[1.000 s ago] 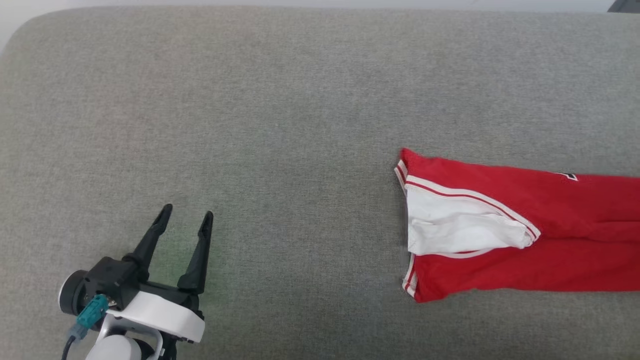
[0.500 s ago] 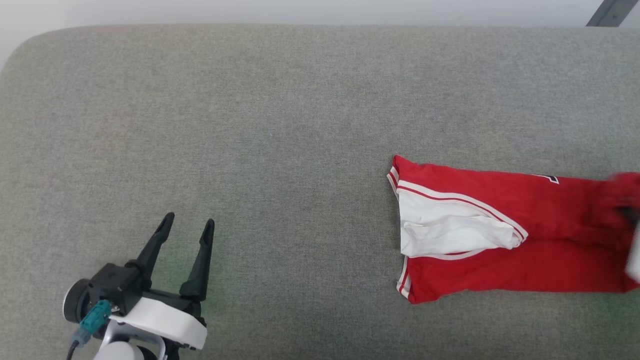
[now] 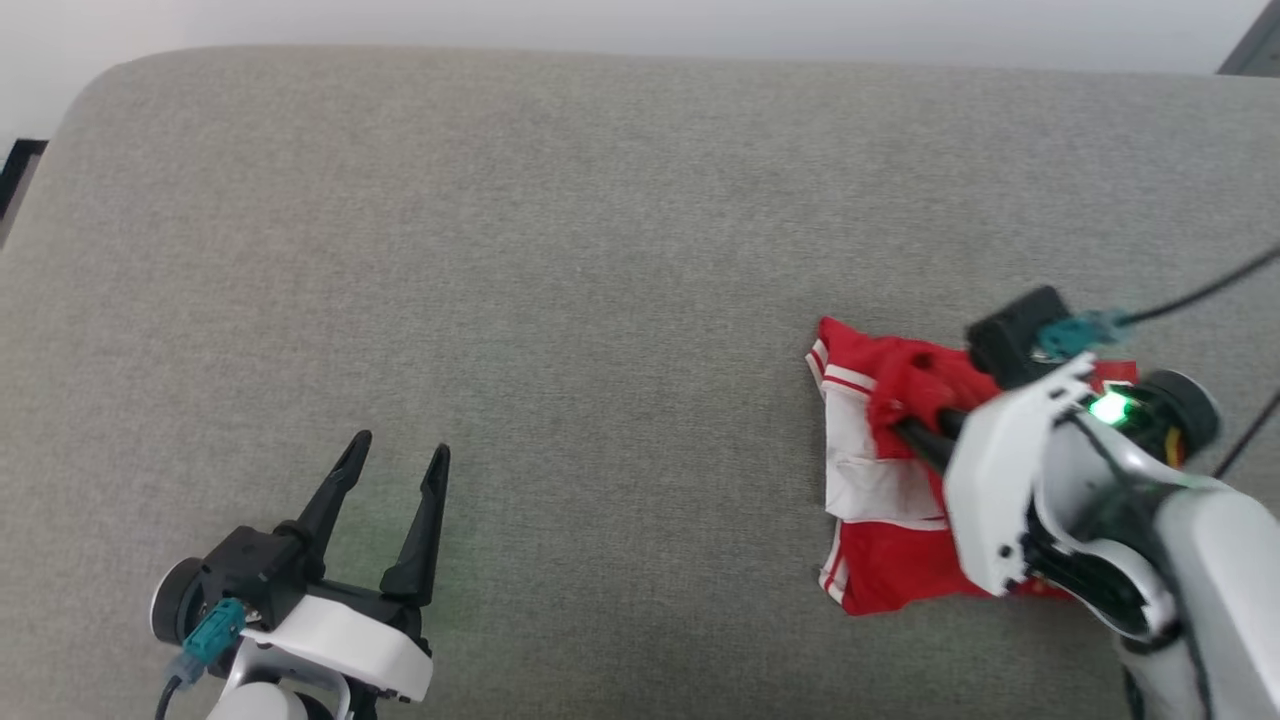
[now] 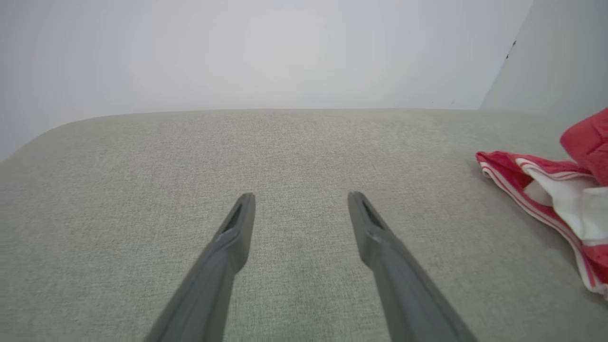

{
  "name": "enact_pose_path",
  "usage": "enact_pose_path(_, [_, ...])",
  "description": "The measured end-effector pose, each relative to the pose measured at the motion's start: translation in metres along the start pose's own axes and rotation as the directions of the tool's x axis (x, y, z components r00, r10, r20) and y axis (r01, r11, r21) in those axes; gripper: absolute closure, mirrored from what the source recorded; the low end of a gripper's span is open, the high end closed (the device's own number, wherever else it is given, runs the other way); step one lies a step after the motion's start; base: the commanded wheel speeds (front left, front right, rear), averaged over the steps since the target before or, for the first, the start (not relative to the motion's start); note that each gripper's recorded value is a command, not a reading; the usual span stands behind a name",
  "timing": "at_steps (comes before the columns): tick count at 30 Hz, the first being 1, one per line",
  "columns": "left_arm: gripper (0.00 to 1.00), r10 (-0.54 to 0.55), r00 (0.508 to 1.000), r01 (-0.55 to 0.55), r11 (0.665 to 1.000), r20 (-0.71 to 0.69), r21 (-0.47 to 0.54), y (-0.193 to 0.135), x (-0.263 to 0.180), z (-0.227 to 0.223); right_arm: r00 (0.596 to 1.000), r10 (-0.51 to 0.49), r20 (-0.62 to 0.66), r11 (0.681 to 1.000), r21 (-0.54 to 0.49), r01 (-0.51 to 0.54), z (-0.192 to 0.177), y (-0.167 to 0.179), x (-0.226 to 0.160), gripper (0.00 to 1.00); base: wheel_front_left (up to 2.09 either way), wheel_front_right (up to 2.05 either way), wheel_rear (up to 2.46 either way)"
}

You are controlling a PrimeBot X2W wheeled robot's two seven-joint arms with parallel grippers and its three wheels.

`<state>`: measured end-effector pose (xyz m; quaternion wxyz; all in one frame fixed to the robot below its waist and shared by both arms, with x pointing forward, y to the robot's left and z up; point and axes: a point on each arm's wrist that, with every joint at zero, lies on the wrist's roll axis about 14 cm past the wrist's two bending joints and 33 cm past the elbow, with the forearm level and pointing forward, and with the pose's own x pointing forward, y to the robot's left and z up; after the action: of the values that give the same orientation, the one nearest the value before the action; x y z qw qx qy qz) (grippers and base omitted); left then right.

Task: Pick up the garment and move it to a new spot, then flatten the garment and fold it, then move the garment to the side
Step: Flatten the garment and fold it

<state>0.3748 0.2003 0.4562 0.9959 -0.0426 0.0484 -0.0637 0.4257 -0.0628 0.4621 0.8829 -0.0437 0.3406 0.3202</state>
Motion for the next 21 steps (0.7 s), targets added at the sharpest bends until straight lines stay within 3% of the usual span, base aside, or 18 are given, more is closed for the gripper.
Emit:
enact_pose_path(5, [0.0,0.011,1.0,-0.011,1.0,-0.012,-0.008,0.002,-0.002,-0.004,0.999,0.046,-0.021,0.999,-0.022,-0.046,0.002,0.012,0.022,1.0,0.0,0.0,0.0])
enact_pose_path(12, [0.0,0.027,1.0,-0.027,0.999,-0.016,-0.023,0.006,0.0,-0.005,0.997,0.038,-0.061,0.999,0.002,-0.038,-0.015,0.004,0.042,1.0,0.0,0.0,0.0])
enact_pose_path(13, [0.0,0.027,1.0,-0.028,0.999,-0.015,-0.024,0.006,0.0,-0.005,0.998,0.036,-0.053,0.999,0.009,-0.036,-0.014,0.003,0.043,0.85,0.0,0.0,0.0])
enact_pose_path(14, [0.0,0.027,1.0,-0.028,0.999,-0.014,-0.024,0.006,0.0,-0.005,0.999,0.033,-0.042,0.999,0.015,-0.033,-0.013,0.002,0.043,0.54,0.0,0.0,0.0])
enact_pose_path(15, [0.0,0.028,1.0,-0.028,0.999,-0.013,-0.024,0.006,0.0,-0.004,0.999,0.031,-0.029,0.999,0.018,-0.03,-0.011,0.002,0.043,0.07,0.0,0.0,0.0])
enact_pose_path(16, [0.0,0.028,1.0,-0.028,0.999,-0.01,-0.024,0.006,0.001,-0.003,0.999,0.028,-0.018,0.999,0.02,-0.027,-0.01,0.001,0.041,0.0,0.0,0.0,0.0])
enact_pose_path(21, [0.0,0.019,1.0,-0.019,0.999,0.006,-0.031,0.004,0.003,0.001,0.993,0.006,0.116,0.999,0.051,-0.012,0.016,-0.005,0.025,0.0,0.0,0.0,0.0])
